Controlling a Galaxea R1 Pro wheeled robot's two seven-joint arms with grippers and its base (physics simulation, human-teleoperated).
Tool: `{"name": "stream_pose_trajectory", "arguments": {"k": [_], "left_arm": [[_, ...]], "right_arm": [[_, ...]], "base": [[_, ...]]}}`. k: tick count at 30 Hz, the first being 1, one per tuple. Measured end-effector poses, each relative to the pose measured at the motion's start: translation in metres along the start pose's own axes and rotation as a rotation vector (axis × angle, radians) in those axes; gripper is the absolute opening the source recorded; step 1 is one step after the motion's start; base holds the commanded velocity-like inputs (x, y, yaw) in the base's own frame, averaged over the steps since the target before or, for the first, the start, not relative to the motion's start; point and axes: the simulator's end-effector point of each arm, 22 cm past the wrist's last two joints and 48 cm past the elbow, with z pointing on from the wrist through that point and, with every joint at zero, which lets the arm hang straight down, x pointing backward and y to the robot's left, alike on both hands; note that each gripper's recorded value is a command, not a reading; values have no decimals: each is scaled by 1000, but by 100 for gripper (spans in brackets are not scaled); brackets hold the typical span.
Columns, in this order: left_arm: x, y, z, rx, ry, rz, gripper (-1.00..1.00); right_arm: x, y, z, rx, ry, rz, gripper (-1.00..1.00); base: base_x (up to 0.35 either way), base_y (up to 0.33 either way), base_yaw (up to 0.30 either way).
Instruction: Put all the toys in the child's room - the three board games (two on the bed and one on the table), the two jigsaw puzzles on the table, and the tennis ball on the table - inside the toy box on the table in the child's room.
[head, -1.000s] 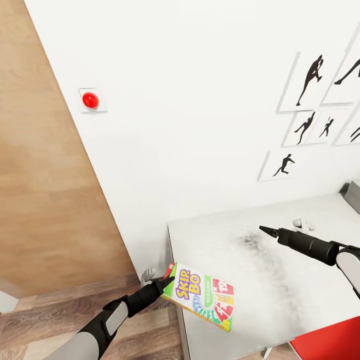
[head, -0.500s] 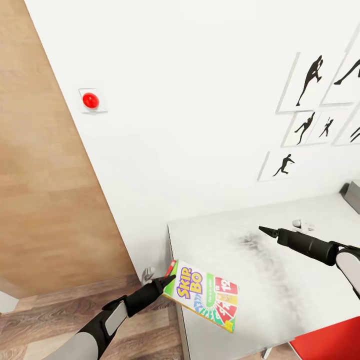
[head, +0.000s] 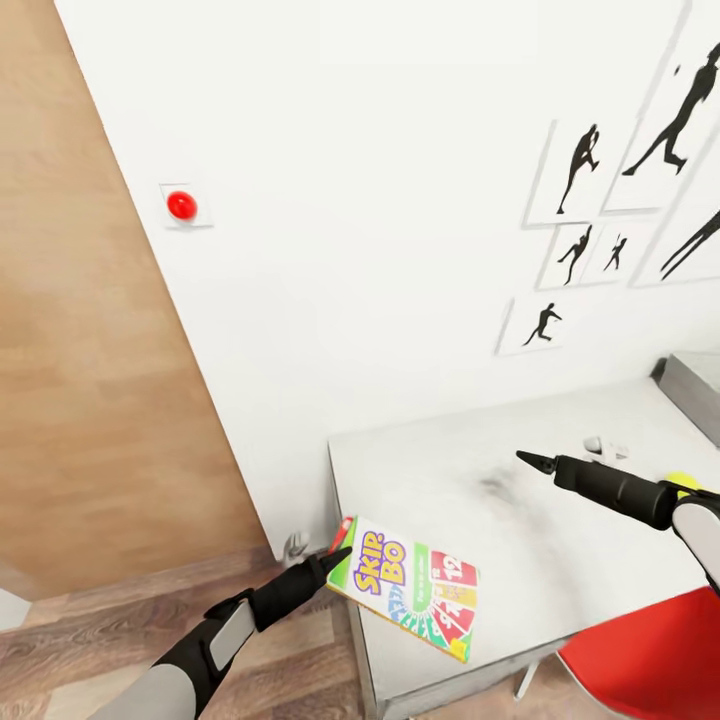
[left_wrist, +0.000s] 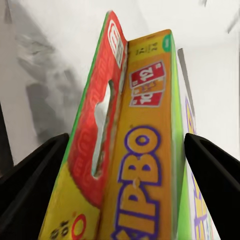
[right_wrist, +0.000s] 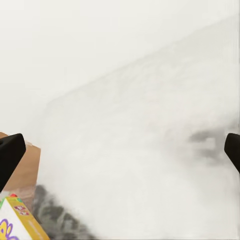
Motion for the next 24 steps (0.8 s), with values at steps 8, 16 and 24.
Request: {"name": "stream_pose_trajectory", "arguments": {"k": [8,16,24], "left_arm": [[-4,-11,-2,21,-13,23,-100],[-11,-21,-2,37,-24,39,-100],[-87,-99,3,156,-78,96,-100]], "right_arm": [[-4,18,-10,-25,11,-29,100],[-6,24,-18,-33,6,-44,100],[-21,19,-32,-27,-19,-41,100]], "base": [[-156,0,-91],[-12,0,-94],[-1,0,-95]]}}
